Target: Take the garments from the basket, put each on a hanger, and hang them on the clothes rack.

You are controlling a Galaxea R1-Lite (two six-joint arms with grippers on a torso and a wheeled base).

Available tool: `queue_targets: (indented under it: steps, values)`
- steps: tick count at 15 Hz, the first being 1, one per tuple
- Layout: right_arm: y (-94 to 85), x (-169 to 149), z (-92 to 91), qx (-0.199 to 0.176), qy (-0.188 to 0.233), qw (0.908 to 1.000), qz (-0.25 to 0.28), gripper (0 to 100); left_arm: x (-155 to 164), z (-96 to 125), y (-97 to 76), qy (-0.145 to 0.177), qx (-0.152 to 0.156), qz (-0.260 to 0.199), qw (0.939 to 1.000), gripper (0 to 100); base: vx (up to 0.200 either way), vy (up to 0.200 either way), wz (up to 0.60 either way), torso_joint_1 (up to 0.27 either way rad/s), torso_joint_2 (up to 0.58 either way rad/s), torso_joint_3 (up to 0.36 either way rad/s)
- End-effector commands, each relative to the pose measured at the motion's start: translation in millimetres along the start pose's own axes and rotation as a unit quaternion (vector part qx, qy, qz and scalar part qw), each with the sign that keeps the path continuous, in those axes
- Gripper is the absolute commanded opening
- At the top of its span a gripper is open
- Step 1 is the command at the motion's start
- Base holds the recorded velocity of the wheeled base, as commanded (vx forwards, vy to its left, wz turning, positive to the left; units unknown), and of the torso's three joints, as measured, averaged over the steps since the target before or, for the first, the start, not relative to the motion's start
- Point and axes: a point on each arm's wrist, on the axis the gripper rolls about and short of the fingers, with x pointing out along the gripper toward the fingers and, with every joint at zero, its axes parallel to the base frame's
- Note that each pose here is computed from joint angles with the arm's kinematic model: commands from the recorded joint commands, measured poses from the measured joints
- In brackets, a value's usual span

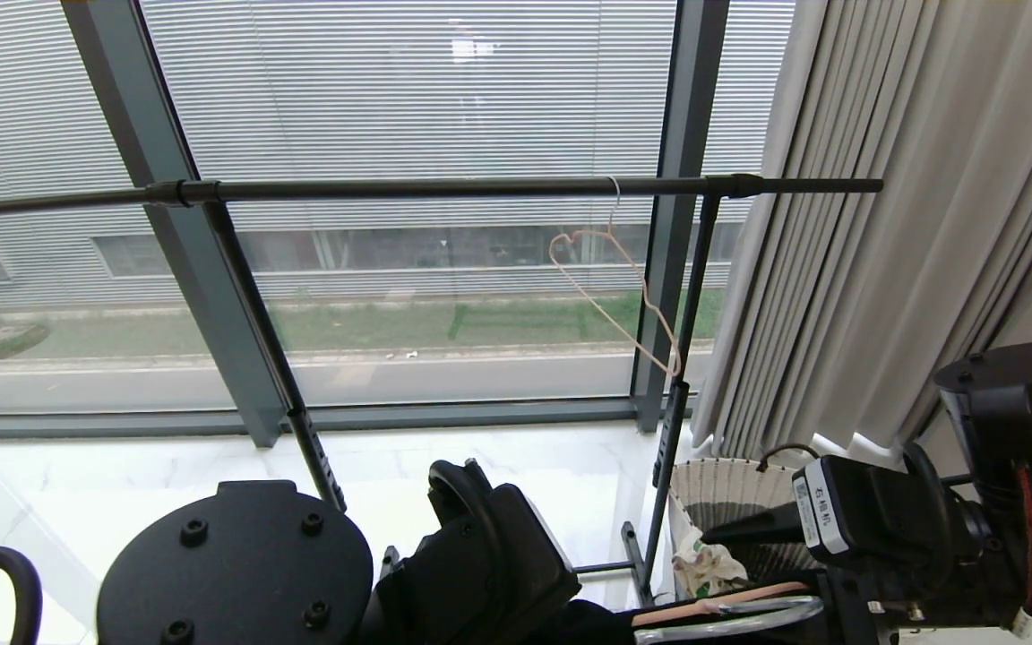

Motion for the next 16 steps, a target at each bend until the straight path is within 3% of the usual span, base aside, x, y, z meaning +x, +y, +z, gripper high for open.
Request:
queue_targets:
  steps: [1,7,8,13,16]
  values:
    - [-0.2,2,-1.0,0.001,0.004,1.0,0.001,0,-1,1,0.3,-0.003,0.0,0.002,1.0,0,0.0,0.0,0.0,0.0,0.0,0.0]
    - [-0.2,-6,3.2,-0.013,-0.013,0.9997,-0.014,0,-4,2,-2.3,-0.007,0.002,0.001,1.0,0,0.0,0.0,0.0,0.0,0.0,0.0]
    - [-1.3,-5,3.1,-0.035,-0.032,0.9984,-0.03,0,-4,3,-4.4,-0.008,-0.004,-0.004,1.0,100,0.0,0.0,0.0,0.0,0.0,0.0]
    - [0.2,-13,-9.6,-0.124,-0.078,0.9858,-0.081,0,-11,-4,-1.7,-0.001,-0.008,0.031,0.9995,100,0.0,0.0,0.0,0.0,0.0,0.0]
    - [-4.0,-21,-8.7,-0.131,-0.085,0.9825,-0.102,0,-30,-26,1.9,0.014,-0.016,0.052,0.9984,100,0.0,0.0,0.0,0.0,0.0,0.0]
